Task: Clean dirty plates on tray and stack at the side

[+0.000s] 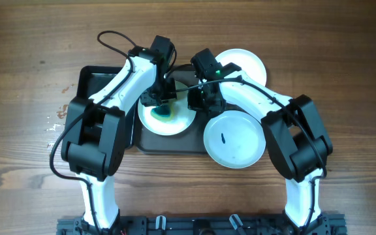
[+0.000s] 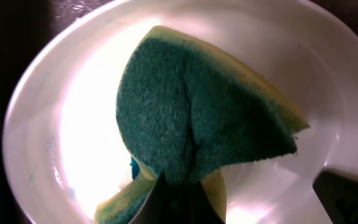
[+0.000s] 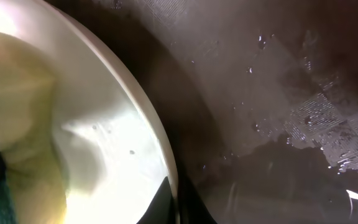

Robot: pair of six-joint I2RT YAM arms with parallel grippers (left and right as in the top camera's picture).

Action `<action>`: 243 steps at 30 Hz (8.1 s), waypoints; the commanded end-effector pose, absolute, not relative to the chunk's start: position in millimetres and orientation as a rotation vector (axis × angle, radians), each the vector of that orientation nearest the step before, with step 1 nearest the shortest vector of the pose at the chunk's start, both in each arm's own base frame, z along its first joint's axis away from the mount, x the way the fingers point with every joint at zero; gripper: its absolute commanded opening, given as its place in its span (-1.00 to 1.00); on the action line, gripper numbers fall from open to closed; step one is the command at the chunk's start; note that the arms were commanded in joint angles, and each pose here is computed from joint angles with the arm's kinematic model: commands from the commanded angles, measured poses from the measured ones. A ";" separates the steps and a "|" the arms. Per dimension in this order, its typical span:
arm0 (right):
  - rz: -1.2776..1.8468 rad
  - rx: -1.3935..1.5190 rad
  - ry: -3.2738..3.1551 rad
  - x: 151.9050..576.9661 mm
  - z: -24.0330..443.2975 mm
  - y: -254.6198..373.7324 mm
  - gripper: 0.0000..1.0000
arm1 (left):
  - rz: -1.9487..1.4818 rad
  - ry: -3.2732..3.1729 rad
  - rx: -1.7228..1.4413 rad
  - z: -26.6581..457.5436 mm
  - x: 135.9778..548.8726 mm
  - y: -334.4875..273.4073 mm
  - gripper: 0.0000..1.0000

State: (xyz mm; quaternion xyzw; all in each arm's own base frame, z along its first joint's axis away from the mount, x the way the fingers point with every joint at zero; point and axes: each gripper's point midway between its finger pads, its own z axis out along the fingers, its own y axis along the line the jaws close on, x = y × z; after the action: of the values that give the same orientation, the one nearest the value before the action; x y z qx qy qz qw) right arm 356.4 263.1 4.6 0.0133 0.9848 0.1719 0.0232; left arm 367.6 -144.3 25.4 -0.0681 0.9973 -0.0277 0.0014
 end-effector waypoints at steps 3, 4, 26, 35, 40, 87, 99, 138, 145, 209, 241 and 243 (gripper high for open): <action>0.907 0.025 3.070 353.8 1.2 265.1 -0.91 | 0.004 3.084 -0.314 29.7 376.8 -128.2 -0.92; 0.952 0.007 3.060 353.4 -0.2 262.4 -0.91 | 0.025 3.076 -0.329 29.8 377.8 -125.2 -0.92; 1.061 0.008 3.028 350.9 -8.8 255.7 -0.91 | -0.531 3.167 0.160 6.4 358.2 -212.2 -0.92; 1.051 0.011 3.029 351.3 -9.5 254.8 -0.91 | 0.324 2.958 -0.422 3.4 393.6 -106.2 -0.92; 1.051 0.012 3.029 351.4 -9.5 254.8 -0.91 | 0.416 2.977 -0.605 4.6 379.9 -77.2 -0.92; 0.630 0.058 3.018 348.1 3.3 250.9 -0.91 | -0.558 3.283 -0.094 9.4 336.4 -214.9 -0.92; 0.629 0.054 3.018 348.0 3.3 250.8 -0.91 | 0.235 2.994 -0.493 -0.4 391.7 -106.1 -0.92; 0.635 0.053 3.018 347.8 3.5 251.4 -0.91 | 0.256 2.970 -0.549 0.2 392.4 -103.8 -0.92; 0.636 0.054 3.017 348.1 3.6 251.6 -0.92 | 0.292 3.120 -0.447 0.2 360.4 -106.3 -0.92; -0.648 -0.385 2.021 330.9 219.9 224.6 -0.91 | -0.298 2.878 -0.619 134.2 413.7 -17.3 -0.92; 0.013 -0.457 2.340 313.7 179.2 284.3 -0.91 | -0.298 2.879 -0.619 133.8 413.4 -17.3 -0.92; 0.186 -0.447 2.400 316.5 181.7 284.8 -0.91 | -0.298 2.880 -0.618 133.7 413.2 -17.8 -0.92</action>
State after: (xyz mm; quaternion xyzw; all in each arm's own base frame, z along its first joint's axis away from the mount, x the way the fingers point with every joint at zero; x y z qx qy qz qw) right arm 328.5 261.6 179.8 -0.1975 0.8813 -0.1271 0.4101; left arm 411.5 -18.7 129.2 -0.2054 0.9698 -0.1015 0.0835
